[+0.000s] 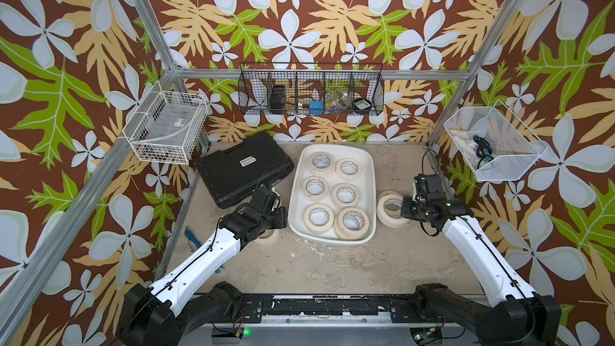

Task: Take out the art tape in the storage box
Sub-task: Place the art tape at the center of the board.

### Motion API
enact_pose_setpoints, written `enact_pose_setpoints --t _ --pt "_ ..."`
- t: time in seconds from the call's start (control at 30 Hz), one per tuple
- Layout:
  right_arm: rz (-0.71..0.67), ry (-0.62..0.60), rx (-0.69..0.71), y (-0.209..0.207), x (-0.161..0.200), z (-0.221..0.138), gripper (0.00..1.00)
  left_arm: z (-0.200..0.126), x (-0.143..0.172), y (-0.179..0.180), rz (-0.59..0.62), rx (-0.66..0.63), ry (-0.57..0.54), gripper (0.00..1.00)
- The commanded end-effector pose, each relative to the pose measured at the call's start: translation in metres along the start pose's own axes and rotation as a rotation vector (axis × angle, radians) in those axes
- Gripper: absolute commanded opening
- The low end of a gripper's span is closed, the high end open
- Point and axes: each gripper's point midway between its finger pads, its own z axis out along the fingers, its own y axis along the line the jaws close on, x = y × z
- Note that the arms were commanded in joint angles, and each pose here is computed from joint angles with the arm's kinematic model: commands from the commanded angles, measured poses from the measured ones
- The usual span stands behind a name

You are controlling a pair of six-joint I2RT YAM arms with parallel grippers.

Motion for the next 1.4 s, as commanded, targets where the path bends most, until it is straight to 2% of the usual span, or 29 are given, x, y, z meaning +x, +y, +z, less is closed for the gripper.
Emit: enact_pose_setpoints --t 0.0,0.3,0.83,1.1,1.37 --pt "0.040 -0.034 0.037 -0.012 0.000 -0.004 0.07 0.001 -0.005 -0.006 0.008 0.031 -0.011 0.68" --pt "0.080 -0.019 0.052 -0.020 0.026 0.008 0.06 0.002 -0.005 -0.008 0.013 0.037 -0.008 0.68" --pt "0.075 0.117 0.073 -0.014 0.049 0.064 0.06 0.001 -0.005 -0.011 0.016 0.053 -0.006 0.68" --pt "0.079 0.110 0.109 -0.016 0.041 0.086 0.05 0.001 -0.006 -0.011 0.019 0.053 -0.008 0.68" --pt "0.102 0.075 0.119 -0.018 0.011 0.102 0.04 0.000 -0.007 -0.010 0.025 0.046 -0.011 0.68"
